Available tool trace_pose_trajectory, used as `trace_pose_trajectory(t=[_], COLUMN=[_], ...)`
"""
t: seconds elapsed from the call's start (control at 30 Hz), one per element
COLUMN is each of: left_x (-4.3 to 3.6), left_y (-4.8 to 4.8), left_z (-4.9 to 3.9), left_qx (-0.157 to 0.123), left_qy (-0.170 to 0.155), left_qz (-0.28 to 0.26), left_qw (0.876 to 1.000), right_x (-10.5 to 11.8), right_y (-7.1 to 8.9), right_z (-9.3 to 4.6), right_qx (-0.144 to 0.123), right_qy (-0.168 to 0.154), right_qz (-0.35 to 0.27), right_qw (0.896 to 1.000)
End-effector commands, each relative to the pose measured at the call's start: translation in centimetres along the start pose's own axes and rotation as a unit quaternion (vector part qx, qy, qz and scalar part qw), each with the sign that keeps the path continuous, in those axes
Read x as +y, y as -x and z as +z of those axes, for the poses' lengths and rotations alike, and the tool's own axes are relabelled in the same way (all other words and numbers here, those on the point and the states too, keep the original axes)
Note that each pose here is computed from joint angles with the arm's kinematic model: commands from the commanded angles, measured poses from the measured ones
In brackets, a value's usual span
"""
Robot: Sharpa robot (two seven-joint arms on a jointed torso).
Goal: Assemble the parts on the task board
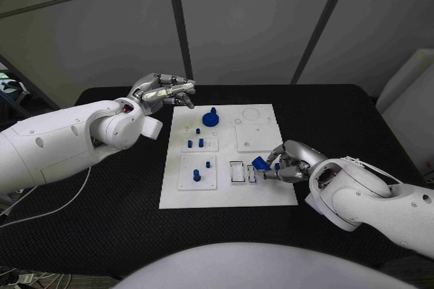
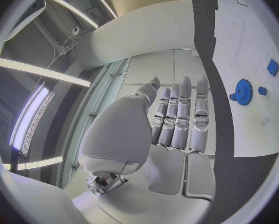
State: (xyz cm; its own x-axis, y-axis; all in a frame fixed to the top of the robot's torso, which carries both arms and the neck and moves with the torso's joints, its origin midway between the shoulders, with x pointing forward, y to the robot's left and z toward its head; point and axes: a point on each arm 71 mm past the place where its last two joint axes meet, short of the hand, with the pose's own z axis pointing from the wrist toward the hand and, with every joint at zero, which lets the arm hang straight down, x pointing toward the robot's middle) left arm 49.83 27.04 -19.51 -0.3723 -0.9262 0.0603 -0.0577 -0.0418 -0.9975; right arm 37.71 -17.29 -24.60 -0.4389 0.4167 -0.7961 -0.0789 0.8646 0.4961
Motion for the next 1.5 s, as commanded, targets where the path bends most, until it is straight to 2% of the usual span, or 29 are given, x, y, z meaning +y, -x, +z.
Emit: trace_pose_trajectory(t=[0.03,0.13,0.4,0.83,1.5], left_x=[-0.14,-0.13,-0.11,-0.09,-0.11], left_y=[-0.09,-0.13,-0.29,-0.36,-0.3], left_z=[0.04,0.07,0.16,0.18,0.12], left_qx=[0.003,0.004,0.006,0.006,0.006], left_qy=[-0.004,-0.004,-0.004,-0.003,-0.002], left_qz=[0.001,0.001,0.0,0.0,0.0], left_qw=[1.0,1.0,1.0,1.0,1.0], right_x=[0.8,1.1,1.8,2.6,4.1], right_y=[-0.1,-0.3,-1.2,-2.0,-2.1], right_z=[0.1,0.3,1.7,2.9,3.1], right_qx=[-0.004,0.001,0.037,0.057,0.031], right_qy=[0.014,0.017,0.011,0.008,0.034], right_qz=[0.023,0.022,-0.002,-0.019,-0.023], right_qw=[1.0,1.0,0.999,0.998,0.999])
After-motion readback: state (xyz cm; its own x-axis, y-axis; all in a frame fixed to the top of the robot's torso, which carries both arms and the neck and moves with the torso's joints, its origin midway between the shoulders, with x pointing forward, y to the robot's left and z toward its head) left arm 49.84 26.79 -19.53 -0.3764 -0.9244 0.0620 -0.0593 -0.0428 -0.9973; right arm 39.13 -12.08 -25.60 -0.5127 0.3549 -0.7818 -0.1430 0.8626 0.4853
